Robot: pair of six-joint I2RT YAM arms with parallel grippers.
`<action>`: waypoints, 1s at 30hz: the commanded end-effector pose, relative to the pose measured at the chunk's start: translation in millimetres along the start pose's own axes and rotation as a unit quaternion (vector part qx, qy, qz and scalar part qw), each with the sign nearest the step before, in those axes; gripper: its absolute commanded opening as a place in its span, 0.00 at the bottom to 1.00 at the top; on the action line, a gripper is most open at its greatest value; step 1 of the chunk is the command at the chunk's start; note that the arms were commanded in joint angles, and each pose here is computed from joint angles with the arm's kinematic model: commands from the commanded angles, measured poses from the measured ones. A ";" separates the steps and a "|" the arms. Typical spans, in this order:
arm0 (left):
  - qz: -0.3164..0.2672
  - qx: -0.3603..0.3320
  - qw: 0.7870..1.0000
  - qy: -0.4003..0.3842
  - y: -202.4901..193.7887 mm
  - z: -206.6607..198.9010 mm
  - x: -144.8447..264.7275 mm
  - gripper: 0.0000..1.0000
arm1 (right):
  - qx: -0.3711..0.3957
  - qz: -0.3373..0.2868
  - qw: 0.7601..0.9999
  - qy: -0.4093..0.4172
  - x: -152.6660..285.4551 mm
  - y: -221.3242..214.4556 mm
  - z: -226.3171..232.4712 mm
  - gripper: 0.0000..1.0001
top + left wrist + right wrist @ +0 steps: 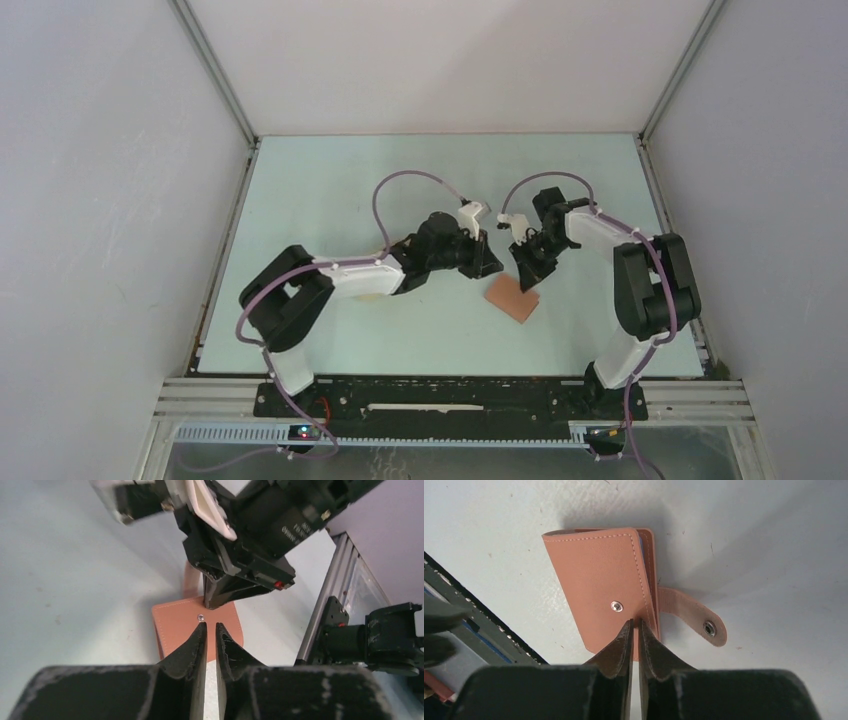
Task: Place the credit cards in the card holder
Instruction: Close the card holder at the center of the board.
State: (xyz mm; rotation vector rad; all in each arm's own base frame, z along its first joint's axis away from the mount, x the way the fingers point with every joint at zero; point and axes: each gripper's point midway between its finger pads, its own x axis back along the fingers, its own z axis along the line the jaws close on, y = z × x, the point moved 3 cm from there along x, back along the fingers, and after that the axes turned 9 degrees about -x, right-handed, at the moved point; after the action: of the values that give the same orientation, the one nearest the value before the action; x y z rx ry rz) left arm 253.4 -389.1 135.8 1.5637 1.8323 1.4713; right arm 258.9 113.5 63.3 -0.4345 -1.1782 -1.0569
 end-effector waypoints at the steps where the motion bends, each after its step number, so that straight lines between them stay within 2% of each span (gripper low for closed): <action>1: 0.031 -0.012 0.998 -0.057 -15.7 -15.6 -23.7 0.15 | -0.023 -0.012 0.999 0.045 6.4 0.3 0.5 0.15; 9: 0.081 -0.005 0.997 -0.016 -42.3 0.4 -45.3 0.14 | -0.002 -0.072 0.992 0.099 33.6 13.0 15.6 0.27; 14: 0.101 0.001 0.995 0.020 -53.0 13.0 -48.6 0.14 | 0.012 -0.147 0.986 0.078 64.6 34.6 11.4 0.36; 18: 0.109 0.002 0.994 0.026 -57.4 15.2 -50.0 0.14 | 0.015 -0.193 0.979 0.067 85.6 54.2 3.3 0.48; 23: 0.108 0.000 0.994 0.027 -59.6 15.9 -48.3 0.14 | -0.027 -0.145 0.987 0.062 62.8 49.4 -16.8 0.49; 30: 0.107 -0.004 0.994 0.023 -60.1 13.9 -48.6 0.14 | -0.129 -0.131 0.981 0.065 52.7 32.9 -53.3 0.48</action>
State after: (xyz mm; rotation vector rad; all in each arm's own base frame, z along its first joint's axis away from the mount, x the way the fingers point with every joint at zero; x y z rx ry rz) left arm 242.3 -410.3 56.7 1.8319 1.7523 1.5913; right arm 314.4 80.1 105.8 -0.3316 -1.0620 -1.3995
